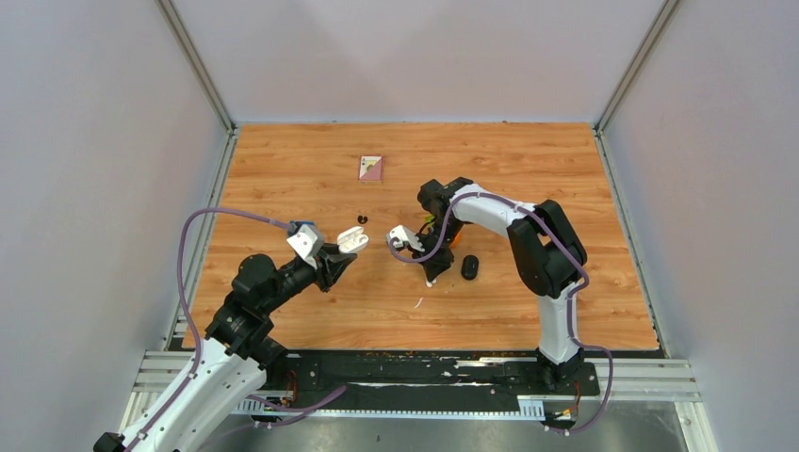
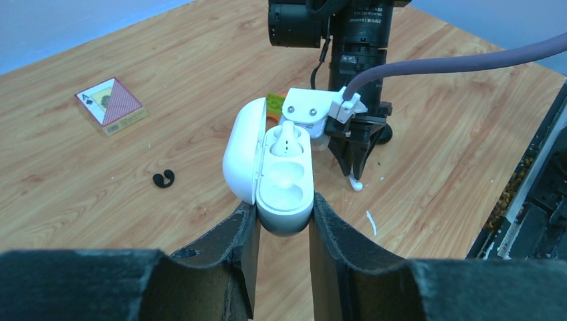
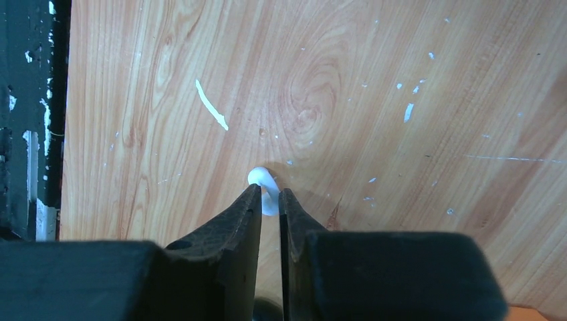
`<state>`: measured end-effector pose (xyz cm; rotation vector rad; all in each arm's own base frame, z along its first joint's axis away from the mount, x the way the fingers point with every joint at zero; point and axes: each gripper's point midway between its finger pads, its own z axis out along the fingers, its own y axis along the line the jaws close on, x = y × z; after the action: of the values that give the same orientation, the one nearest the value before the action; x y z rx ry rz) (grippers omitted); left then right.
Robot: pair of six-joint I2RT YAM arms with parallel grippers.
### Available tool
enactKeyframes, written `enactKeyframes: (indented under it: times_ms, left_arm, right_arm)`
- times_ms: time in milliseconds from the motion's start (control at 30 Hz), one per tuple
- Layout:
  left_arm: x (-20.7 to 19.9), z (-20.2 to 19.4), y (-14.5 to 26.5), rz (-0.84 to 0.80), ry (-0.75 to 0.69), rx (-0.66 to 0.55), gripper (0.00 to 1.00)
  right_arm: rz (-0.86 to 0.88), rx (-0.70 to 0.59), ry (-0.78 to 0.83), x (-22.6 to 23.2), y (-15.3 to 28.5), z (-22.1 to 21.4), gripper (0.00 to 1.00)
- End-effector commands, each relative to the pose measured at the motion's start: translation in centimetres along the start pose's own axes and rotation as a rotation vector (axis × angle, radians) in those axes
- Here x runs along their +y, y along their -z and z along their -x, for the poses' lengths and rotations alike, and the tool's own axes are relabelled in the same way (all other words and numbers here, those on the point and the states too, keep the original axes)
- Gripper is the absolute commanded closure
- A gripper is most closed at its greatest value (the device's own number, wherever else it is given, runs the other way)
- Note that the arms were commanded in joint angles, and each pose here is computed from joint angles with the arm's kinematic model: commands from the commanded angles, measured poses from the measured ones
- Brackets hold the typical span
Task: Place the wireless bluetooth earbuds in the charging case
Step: Pick up the earbud from the center of the board.
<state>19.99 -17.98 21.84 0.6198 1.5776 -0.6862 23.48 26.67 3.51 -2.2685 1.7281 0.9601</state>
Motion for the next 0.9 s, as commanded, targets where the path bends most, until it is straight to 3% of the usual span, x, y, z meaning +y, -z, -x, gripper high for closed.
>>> enactKeyframes:
  times_ms: [0, 467, 667, 867]
  left_arm:
    - [-0.4, 2.5, 0.0, -0.018, -0.02, -0.075, 1.0]
    - [-0.6, 2.4, 0.0, -0.032, -0.018, -0.072, 1.0]
    - [-0.6, 2.4, 0.0, -0.036, -0.02, -0.073, 1.0]
    - [-1.2, 2.2, -0.1, -0.067, -0.016, -0.068, 1.0]
  right_arm:
    - [0.025, -0.052, -0.007, 0.3, -0.2, 1.2, 0.84]
    - [0.033, -0.001, -0.011, 0.7, -0.6, -0.1, 0.85]
    - [0.041, -0.012, -0.035, 1.0, -0.1, 0.4, 0.99]
    - [-0.06, -0.084, -0.081, 3.0, 3.9, 1.0, 1.0]
